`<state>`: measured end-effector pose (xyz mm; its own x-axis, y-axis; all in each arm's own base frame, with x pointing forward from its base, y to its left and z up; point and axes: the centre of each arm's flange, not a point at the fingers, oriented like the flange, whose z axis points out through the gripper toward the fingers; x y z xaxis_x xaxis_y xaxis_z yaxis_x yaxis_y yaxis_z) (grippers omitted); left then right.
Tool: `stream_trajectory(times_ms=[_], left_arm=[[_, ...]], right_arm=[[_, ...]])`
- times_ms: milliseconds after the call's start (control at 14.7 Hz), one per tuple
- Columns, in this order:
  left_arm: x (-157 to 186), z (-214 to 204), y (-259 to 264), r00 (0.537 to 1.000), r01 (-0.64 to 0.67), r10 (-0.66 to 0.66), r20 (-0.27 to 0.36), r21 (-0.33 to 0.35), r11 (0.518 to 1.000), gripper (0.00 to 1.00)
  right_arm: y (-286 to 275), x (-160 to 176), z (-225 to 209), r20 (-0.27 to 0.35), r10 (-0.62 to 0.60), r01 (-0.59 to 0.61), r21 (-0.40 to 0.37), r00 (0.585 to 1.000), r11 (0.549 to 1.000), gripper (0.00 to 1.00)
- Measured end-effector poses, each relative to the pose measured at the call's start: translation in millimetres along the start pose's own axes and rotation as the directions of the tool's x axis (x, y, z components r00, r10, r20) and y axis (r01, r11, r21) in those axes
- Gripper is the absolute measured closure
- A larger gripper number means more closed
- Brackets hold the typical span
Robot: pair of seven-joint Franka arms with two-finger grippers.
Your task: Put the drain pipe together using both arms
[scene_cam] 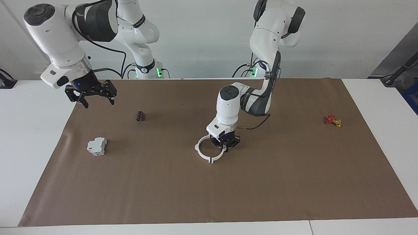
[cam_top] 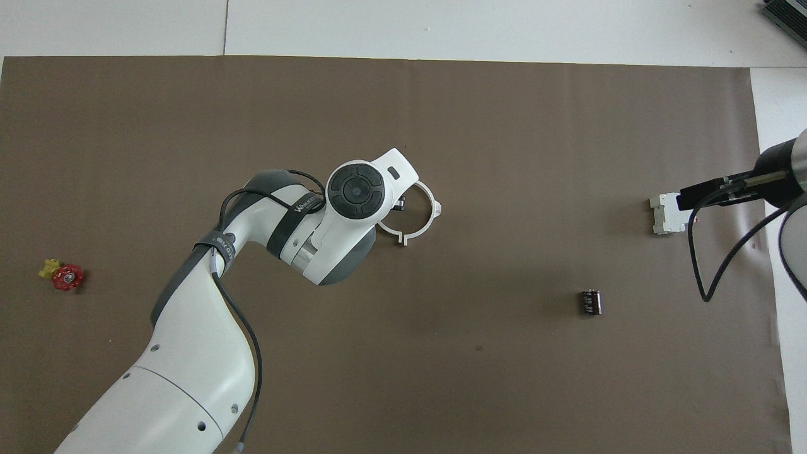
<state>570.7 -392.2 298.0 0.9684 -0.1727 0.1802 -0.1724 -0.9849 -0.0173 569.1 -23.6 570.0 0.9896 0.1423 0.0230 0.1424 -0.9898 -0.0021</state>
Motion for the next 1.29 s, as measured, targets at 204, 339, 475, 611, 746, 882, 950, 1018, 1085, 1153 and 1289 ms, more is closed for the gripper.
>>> stream_trajectory(times_ms=[204, 339, 475, 611, 746, 882, 950, 1018, 1085, 1153, 1289], left_arm=[[-0.2, 0.1, 0.3, 1.0, -0.001, 0.001, 0.002, 0.001, 1.0, 0.74], [-1.4, 1.3, 0.4, 1.0, -0.002, 0.002, 0.009, 0.005, 1.0, 0.52], [-2.0, 1.8, 0.2, 1.0, -0.002, 0.002, 0.016, 0.009, 1.0, 0.31], [-1.5, 0.7, -0.1, 1.0, -0.001, 0.001, 0.023, 0.015, 1.0, 0.07], [0.7, -4.0, -0.5, 0.999, 0.0, -0.002, 0.044, 0.03, 1.0, 0.0], [4.1, -11.6, -0.3, 0.998, 0.002, -0.005, 0.065, 0.046, 0.999, 0.0], [6.7, -16.2, 0.2, 0.998, 0.004, -0.007, 0.066, 0.049, 0.999, 0.0], [8.7, -20.0, 1.0, 0.998, 0.004, -0.008, 0.066, 0.05, 0.999, 0.0], [9.6, -23.1, 1.0, 0.997, 0.005, -0.009, 0.072, 0.054, 0.999, 0.0], [10.2, -26.9, 0.3, 0.997, 0.005, -0.01, 0.079, 0.061, 0.998, 0.0], [11.0, -36.2, -2.1, 0.996, 0.008, -0.014, 0.088, 0.071, 0.997, 0.0]], right_arm=[[0.0, 0.0, 0.0, 0.0, 0.0, 0.0, 0.0, 1.0, 1.0, 0.0], [0.0, 0.0, 0.0, 0.0, 0.0, 0.0, 0.0, 1.0, 1.0, 0.0], [0.0, 0.0, 0.0, 0.0, 0.0, 0.0, 0.0, 1.0, 1.0, 0.0], [-0.1, 0.0, -0.1, 0.0, 0.0, 0.0, 0.0, 1.0, 1.0, 0.0], [-0.2, -0.1, -0.3, -0.001, 0.0, 0.0, 0.0, 1.0, 1.0, 0.0], [-0.5, -0.1, -0.5, -0.001, 0.003, -0.003, 0.003, 1.0, 1.0, 0.0], [-1.1, 0.0, -0.6, -0.002, 0.015, -0.015, 0.006, 1.0, 1.0, 0.0], [-2.9, 0.2, -1.1, -0.003, 0.038, -0.038, 0.008, 0.999, 0.999, 0.0], [-6.1, 0.6, -2.0, -0.005, 0.055, -0.055, 0.009, 0.998, 0.998, 0.0], [-9.3, 0.9, -2.7, -0.006, 0.064, -0.064, 0.009, 0.998, 0.998, 0.0], [-11.8, 0.8, -4.3, -0.009, 0.07, -0.07, 0.009, 0.998, 0.998, 0.0]])
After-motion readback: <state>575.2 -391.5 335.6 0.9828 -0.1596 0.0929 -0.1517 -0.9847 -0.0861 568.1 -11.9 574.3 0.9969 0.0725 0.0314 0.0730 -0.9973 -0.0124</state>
